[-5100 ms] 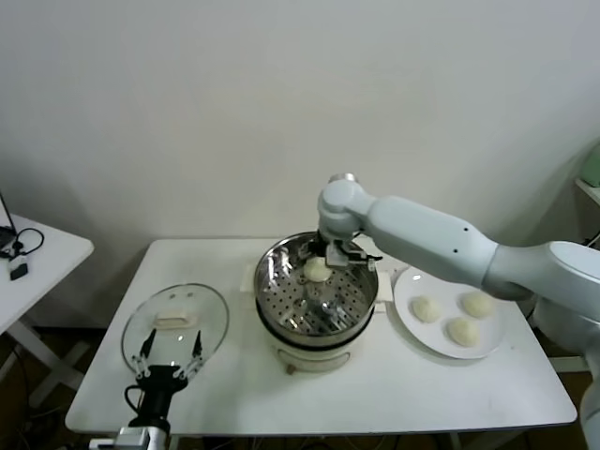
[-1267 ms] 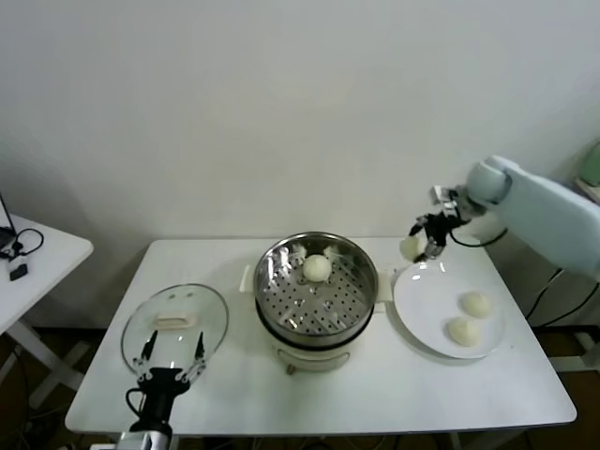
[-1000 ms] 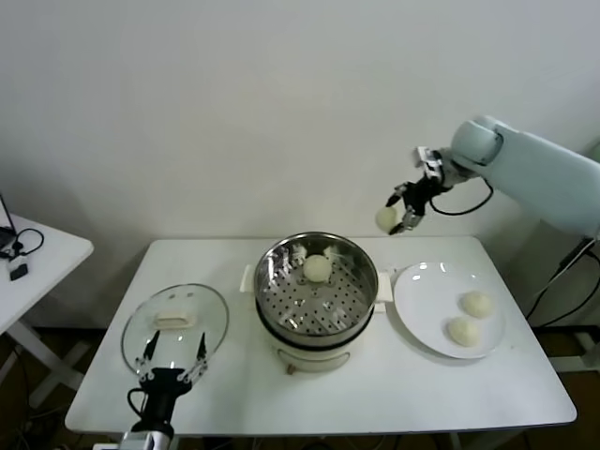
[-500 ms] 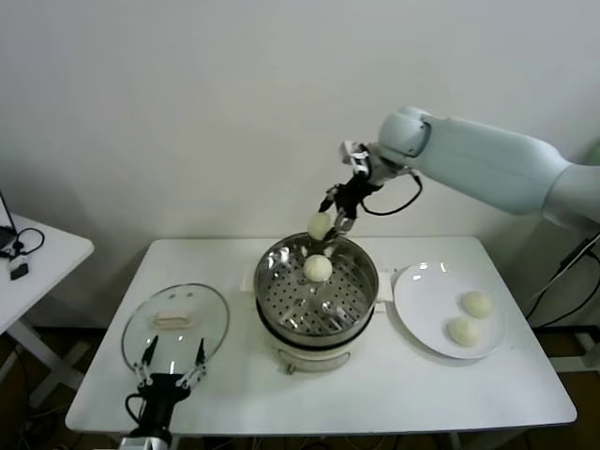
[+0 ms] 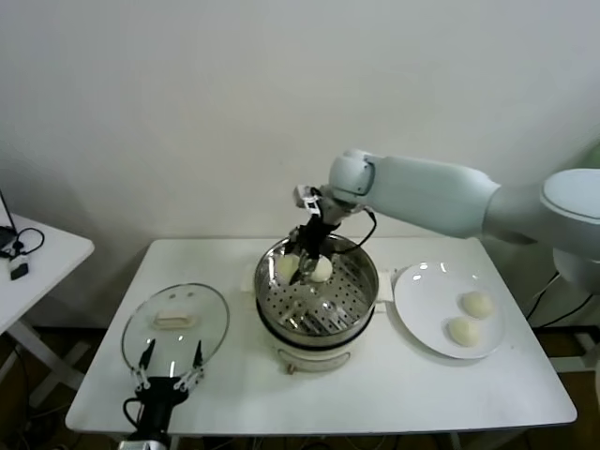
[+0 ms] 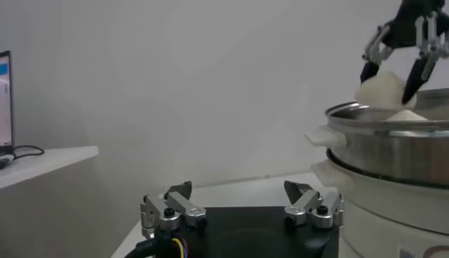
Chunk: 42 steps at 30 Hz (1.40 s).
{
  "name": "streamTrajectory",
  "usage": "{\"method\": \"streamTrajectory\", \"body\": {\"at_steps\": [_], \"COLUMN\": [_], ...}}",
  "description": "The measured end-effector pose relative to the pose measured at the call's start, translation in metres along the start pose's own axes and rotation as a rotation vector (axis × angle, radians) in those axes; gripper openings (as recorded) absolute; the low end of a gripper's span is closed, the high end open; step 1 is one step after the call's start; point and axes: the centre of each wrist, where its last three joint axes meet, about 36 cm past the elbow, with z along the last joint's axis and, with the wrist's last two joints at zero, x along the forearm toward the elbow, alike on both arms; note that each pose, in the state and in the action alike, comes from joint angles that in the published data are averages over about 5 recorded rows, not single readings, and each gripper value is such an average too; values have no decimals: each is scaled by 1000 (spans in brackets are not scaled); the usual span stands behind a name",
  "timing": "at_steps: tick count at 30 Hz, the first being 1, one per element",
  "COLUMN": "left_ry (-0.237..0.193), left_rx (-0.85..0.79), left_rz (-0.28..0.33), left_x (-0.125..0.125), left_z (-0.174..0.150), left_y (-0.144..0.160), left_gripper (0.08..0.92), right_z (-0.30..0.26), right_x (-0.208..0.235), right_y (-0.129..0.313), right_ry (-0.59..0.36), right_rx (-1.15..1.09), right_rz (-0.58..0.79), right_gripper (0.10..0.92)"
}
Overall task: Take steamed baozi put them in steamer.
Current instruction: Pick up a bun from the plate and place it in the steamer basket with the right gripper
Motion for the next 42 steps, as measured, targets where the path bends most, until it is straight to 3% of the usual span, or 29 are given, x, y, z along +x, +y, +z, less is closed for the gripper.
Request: {"method": "streamTrajectory", "body": {"at_steps": [31, 42], "left_ry": [15, 21], "left_rx": [10, 11], "left_rz": [-9, -13], "left_x": [2, 2], "left_z": [4, 6], "left_y": [-1, -2], "left_gripper": [823, 823], "right_z": [12, 12], "right_x": [-41, -38], "right_y": [5, 5], "right_ry": [65, 63], "right_rx": [38, 56], "right_rz": [-30, -31], "right_gripper": [734, 822]}}
